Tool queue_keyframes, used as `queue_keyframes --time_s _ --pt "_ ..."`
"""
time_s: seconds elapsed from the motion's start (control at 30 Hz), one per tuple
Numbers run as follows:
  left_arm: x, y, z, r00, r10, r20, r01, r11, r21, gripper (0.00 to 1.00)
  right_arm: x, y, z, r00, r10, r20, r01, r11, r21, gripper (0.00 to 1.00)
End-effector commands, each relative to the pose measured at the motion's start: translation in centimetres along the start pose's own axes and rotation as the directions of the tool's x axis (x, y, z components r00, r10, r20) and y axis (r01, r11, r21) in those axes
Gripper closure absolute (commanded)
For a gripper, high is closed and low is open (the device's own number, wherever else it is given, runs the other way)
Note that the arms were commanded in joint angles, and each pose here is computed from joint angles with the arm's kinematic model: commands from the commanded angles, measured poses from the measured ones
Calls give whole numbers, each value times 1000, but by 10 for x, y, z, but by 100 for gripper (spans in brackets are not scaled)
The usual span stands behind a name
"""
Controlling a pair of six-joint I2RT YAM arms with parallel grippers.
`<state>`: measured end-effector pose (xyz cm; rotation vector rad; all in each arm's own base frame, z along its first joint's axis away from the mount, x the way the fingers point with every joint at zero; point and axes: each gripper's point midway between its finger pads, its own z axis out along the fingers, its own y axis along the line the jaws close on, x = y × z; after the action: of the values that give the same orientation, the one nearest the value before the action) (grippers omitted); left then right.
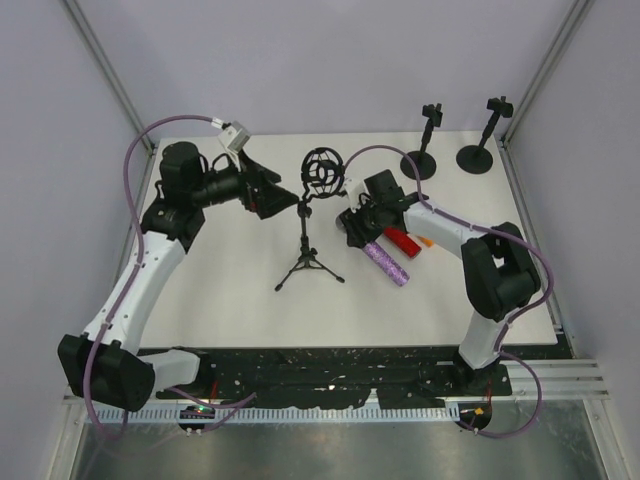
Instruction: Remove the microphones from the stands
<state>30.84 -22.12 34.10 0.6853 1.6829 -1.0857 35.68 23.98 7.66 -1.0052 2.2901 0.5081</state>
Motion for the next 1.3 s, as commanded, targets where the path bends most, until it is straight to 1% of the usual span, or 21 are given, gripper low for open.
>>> queue_keyframes --time_s 0.0,0.17,0.33,0.53,0.7,0.87,1.03,1.27 --pt "-24 -21 -19 996 69 57 -69 998 11 0 -27 -15 -1 998 -31 56 27 997 73 85" --pt "-27 -26 -32 994 82 76 -80 996 -28 0 -22 -14 7 999 -28 28 26 998 64 80" --pt "-28 -32 -44 990 109 86 -105 993 -53 0 -14 -20 16 999 -30 -13 31 996 87 75" --pt "-29 -43 -57 983 154 100 -148 987 -65 0 -10 -22 24 998 -46 -48 51 993 110 65" --pt "-31 -50 -63 981 163 106 -156 986 -65 0 -7 -25 27 996 -54 -67 63 990 126 58" --pt "-31 -54 -65 981 162 107 -156 986 -59 0 -7 -25 27 995 -64 -75 74 988 135 48" --pt "-31 -57 -66 981 161 109 -156 986 -53 0 -5 -21 30 994 -69 -88 80 988 129 43" --pt "-32 -61 -68 981 159 113 -155 987 -43 0 -6 -21 30 992 -82 -96 95 985 143 41"
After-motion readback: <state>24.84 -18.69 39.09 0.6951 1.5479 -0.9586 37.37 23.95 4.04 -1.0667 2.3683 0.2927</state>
